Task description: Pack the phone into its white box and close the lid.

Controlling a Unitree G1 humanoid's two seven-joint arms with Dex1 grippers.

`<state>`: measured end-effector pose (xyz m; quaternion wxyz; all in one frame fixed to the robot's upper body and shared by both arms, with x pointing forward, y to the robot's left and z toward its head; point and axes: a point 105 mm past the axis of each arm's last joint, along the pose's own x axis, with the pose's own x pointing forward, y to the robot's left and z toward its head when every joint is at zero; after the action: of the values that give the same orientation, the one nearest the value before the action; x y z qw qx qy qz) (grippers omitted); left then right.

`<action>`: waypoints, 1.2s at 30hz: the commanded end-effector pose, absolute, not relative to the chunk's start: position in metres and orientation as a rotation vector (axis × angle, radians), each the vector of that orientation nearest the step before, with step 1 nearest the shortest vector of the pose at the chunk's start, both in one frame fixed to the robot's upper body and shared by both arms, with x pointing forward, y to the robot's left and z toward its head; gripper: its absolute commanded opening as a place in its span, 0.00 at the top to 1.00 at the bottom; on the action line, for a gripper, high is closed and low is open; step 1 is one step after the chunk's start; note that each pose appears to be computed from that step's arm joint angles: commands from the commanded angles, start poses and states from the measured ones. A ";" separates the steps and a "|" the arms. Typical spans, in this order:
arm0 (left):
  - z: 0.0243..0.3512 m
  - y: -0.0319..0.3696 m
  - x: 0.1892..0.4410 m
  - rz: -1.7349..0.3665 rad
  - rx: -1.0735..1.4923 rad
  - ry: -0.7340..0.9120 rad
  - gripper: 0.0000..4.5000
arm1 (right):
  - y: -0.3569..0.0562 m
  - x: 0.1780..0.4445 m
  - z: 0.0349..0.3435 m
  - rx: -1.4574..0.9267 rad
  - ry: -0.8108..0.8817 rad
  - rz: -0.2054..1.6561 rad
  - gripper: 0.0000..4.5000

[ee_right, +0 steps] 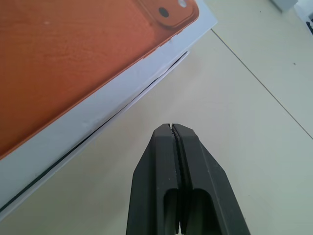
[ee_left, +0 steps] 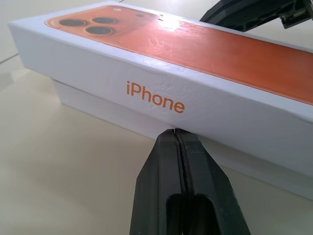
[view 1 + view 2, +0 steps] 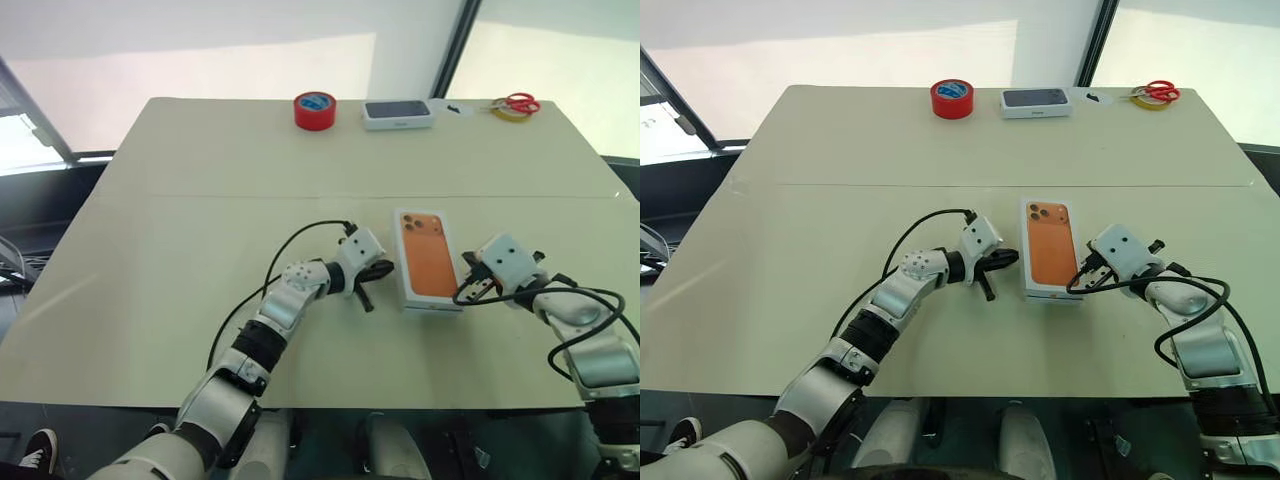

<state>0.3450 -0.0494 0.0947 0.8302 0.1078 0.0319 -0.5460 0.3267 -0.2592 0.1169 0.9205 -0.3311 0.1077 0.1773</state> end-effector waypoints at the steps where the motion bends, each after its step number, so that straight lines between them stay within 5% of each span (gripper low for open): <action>1: 0.109 -0.047 0.345 -1.152 0.208 0.014 1.00 | -0.263 0.331 0.135 -0.674 0.153 0.336 0.99; 17: 0.106 -0.040 0.359 -1.093 0.211 0.048 1.00 | -0.258 0.335 0.138 -0.656 0.133 0.349 0.99; 36: 0.110 -0.064 0.347 -1.204 0.210 0.015 1.00 | -0.234 0.315 0.146 -0.570 0.078 0.523 0.99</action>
<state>0.3543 -0.0472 0.0894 0.8371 0.0937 0.0485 -0.5367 0.3170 -0.2401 0.1293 0.9301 -0.2661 0.0687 0.2434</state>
